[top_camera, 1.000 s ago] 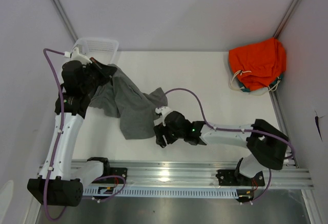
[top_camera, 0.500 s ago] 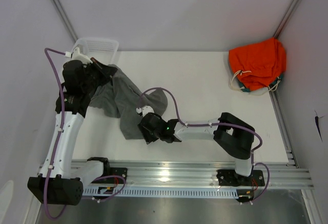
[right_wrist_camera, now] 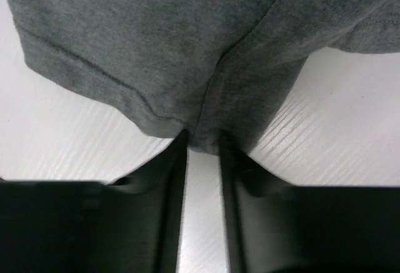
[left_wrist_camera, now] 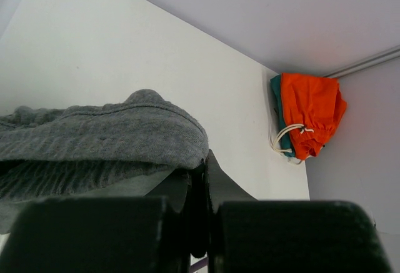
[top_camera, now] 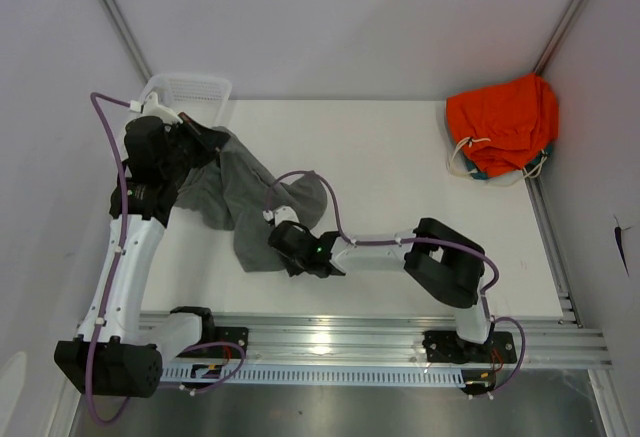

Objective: Fold and stack the shorts
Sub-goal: Flatten the shorts out

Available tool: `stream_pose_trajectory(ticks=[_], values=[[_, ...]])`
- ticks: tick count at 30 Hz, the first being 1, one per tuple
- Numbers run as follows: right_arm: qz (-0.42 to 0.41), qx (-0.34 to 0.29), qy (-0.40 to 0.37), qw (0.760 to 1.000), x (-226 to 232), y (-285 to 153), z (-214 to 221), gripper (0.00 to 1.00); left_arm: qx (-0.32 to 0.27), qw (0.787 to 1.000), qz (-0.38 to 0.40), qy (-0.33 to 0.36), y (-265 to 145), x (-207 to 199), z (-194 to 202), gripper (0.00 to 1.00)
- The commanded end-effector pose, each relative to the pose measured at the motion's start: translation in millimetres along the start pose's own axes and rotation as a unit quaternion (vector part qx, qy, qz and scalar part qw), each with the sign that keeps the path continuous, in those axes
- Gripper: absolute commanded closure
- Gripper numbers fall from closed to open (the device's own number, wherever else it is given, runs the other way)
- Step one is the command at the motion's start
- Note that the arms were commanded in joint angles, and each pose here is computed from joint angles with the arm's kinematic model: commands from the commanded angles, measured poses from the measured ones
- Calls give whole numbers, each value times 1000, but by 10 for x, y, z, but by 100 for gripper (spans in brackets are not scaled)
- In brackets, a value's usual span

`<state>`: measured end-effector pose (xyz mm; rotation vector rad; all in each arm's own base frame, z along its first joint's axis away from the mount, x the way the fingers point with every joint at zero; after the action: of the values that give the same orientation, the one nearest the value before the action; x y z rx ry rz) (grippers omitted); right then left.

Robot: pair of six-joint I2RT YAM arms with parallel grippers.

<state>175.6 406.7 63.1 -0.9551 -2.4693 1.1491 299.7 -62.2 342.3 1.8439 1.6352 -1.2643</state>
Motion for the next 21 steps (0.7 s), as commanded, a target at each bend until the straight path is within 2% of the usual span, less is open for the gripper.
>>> stream_pose_trajectory(ticks=[1, 4, 7, 9, 10, 12, 15, 16, 18, 21], values=[[20, 11, -5, 1000, 4, 74, 14, 76, -32, 999, 30, 17, -71, -200, -178, 98], [31, 27, -14, 999, -17, 133, 79, 78, -33, 999, 31, 18, -65, -207, -185, 98], [42, 48, -23, 998, -23, 194, 151, 75, -32, 999, 29, 17, -65, -203, -184, 98], [37, 58, -26, 997, -6, 223, 185, 68, -32, 999, 28, 16, -68, -199, -180, 98], [33, 60, -24, 997, 6, 226, 193, 59, -31, 999, 30, 16, -69, -204, -179, 98], [21, 52, -20, 998, 59, 196, 166, 52, -30, 999, 30, 16, -69, -206, -177, 98], [26, 42, -20, 999, 61, 126, 99, 54, -29, 999, 30, 15, -77, -203, -170, 98], [31, 40, -23, 998, 65, 130, 69, 59, -29, 999, 31, 15, -78, -205, -169, 98], [44, 54, -32, 997, 40, 149, 102, 63, -28, 999, 32, 15, -86, -212, -169, 98], [55, 76, -40, 995, 30, 233, 189, 63, -30, 999, 32, 16, -102, -220, -173, 98]])
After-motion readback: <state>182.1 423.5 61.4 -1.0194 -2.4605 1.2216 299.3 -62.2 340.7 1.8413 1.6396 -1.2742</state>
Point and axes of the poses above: each gripper's point midway between its finger pads, its own y axis out along the fingers, its own x axis along the line the jaws close on, z = x × y, the point moved 5 cm from there along -y, back along the fingers, and after that the axes turned 14 degrees about -y, right-handed, at the moved point
